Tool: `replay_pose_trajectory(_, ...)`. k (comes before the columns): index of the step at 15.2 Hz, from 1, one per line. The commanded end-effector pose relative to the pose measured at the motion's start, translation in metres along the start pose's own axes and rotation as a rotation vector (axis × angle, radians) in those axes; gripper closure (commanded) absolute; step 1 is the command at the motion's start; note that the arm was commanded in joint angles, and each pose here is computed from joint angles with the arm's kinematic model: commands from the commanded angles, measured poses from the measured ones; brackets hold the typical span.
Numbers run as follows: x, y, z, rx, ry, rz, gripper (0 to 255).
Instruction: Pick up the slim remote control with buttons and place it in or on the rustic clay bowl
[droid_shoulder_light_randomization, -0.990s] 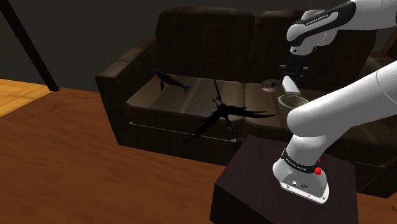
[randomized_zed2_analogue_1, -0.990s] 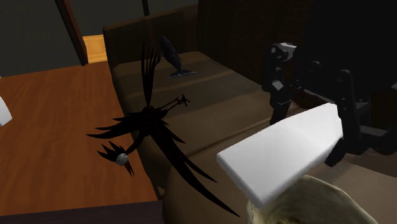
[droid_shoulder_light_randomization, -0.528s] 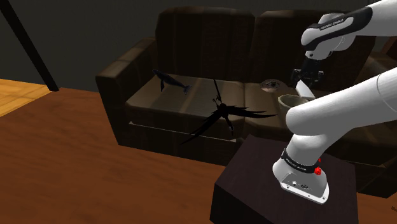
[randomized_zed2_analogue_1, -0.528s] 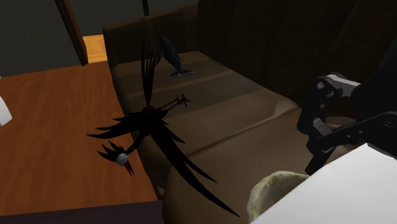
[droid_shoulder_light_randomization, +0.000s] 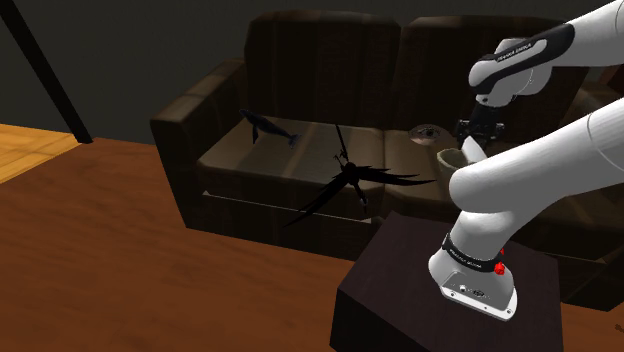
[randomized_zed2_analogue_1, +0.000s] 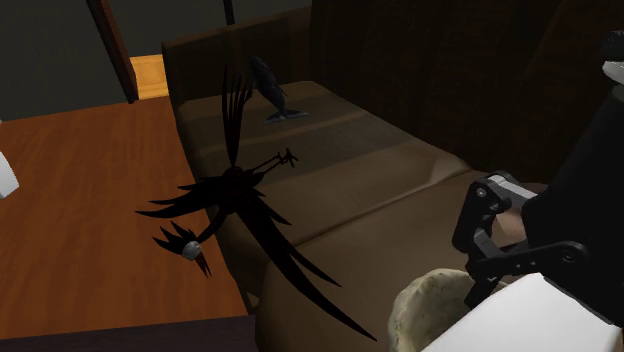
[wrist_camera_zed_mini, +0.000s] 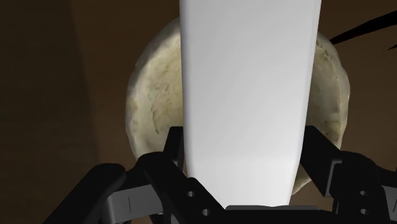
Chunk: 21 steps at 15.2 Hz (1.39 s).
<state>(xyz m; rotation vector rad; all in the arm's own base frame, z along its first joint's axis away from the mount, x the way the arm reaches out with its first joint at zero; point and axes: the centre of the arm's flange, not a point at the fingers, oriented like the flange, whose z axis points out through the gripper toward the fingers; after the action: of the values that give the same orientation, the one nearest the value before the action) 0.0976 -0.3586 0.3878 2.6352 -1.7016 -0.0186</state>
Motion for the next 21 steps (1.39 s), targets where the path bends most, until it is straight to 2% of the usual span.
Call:
replay_pose_trajectory(1, 0.000, -0.001, 0.012, 0.000, 0.001, 0.000, 255)
replay_pose_trajectory(3, 0.000, -0.002, 0.026, 0.000, 0.001, 0.000, 255)
replay_pose_trajectory(11, 0.000, -0.002, 0.026, 0.000, 0.001, 0.000, 255)
replay_pose_trajectory(12, 0.000, -0.001, 0.026, 0.000, 0.001, 0.000, 0)
replay_pose_trajectory(17, 0.000, -0.002, 0.026, 0.000, 0.001, 0.000, 0)
replay_pose_trajectory(21, 0.000, -0.002, -0.024, 0.000, 0.001, 0.000, 0)
